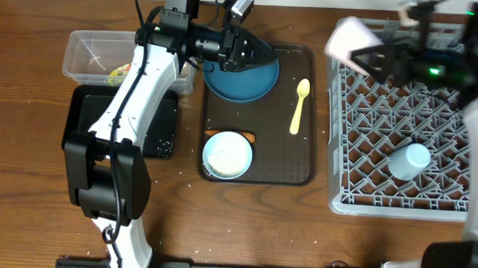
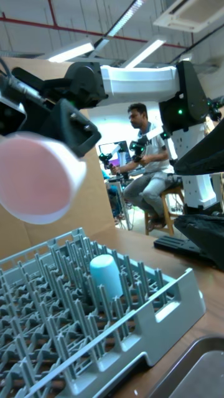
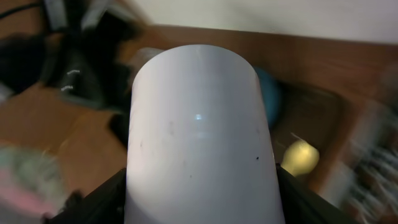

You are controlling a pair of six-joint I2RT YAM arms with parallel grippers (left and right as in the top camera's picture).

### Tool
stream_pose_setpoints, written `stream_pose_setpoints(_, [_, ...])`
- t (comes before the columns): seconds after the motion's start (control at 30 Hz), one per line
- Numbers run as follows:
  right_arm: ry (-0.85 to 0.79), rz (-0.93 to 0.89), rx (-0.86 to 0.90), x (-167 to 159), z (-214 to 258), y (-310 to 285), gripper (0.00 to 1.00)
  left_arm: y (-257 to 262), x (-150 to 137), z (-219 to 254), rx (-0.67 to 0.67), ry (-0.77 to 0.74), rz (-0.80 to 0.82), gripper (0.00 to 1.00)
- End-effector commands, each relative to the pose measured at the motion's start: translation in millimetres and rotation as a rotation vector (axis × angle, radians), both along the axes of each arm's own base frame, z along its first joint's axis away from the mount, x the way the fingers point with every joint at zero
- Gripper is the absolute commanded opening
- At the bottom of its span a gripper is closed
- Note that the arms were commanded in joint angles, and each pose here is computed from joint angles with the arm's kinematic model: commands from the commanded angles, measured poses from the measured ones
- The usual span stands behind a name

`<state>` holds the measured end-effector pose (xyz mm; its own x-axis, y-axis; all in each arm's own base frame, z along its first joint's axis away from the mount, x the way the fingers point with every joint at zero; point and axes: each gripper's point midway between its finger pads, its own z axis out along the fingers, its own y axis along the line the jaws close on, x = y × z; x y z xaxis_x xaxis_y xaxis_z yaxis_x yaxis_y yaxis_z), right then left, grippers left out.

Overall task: Sort waste into correct bins and load items into the dishwasher rack
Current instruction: 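Take the pink cup with the right gripper and release the left, then place the pink cup upside down in the dish rack with the right gripper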

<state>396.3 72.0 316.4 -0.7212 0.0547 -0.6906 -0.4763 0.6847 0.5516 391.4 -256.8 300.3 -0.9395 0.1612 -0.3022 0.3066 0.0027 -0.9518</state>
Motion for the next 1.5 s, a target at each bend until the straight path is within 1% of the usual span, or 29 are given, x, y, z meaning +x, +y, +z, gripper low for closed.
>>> stream_pose_setpoints(0.0, [0.091, -0.254, -0.107, -10.3, -1.7, -48.7, 0.56, -0.8, 2.8, 8.0, 0.015, -0.064, 0.026, 0.25])
stream_pose_setpoints(0.13, [0.238, -0.524, -0.217, -43.2, -8.1, -105.7, 0.57, -0.2, 20.2, -7.7, 0.106, -0.105, 0.121, 0.27])
stream_pose_setpoints(0.3, [0.39, -0.752, -0.319, -91.5, -12.9, -160.1, 0.58, 6.7, 44.7, -31.5, 0.249, -0.184, 0.251, 0.27])
stream_pose_setpoints(0.37, [0.45, -0.806, -0.339, -105.6, -19.5, -174.8, 0.59, 12.8, 53.6, -44.3, 0.327, -0.196, 0.305, 0.27])
stream_pose_setpoints(0.47, [0.558, -0.881, -0.354, -126.0, -33.2, -197.2, 0.59, 29.5, 63.8, -72.8, 0.498, -0.189, 0.392, 0.27])
stream_pose_setpoints(0.63, [0.695, -0.957, -0.311, -140.9, -56.0, -227.8, 0.57, 60.4, 63.2, -113.3, 0.767, -0.157, 0.468, 0.27])
stream_pose_setpoints(0.83, [0.875, -0.955, -0.31, -145.2, -94.7, -247.8, 0.57, 74.0, 57.8, -133.1, 0.936, -0.182, 0.477, 0.29])
stream_pose_setpoints(1.03, [0.997, -0.923, -0.322, -141.1, -129.2, -259.3, 0.59, 77.7, 56.0, -141.8, 1.034, -0.211, 0.488, 0.31])
stream_pose_setpoints(1.27, [1.091, -0.883, -0.308, -135.1, -160.5, -264.5, 0.59, 76.2, 54.5, -143.3, 1.049, -0.229, 0.476, 0.31])
stream_pose_setpoints(1.47, [1.133, -0.865, -0.301, -129.3, -181.7, -269.8, 0.59, 76.2, 54.5, -143.3, 1.049, -0.229, 0.476, 0.31])
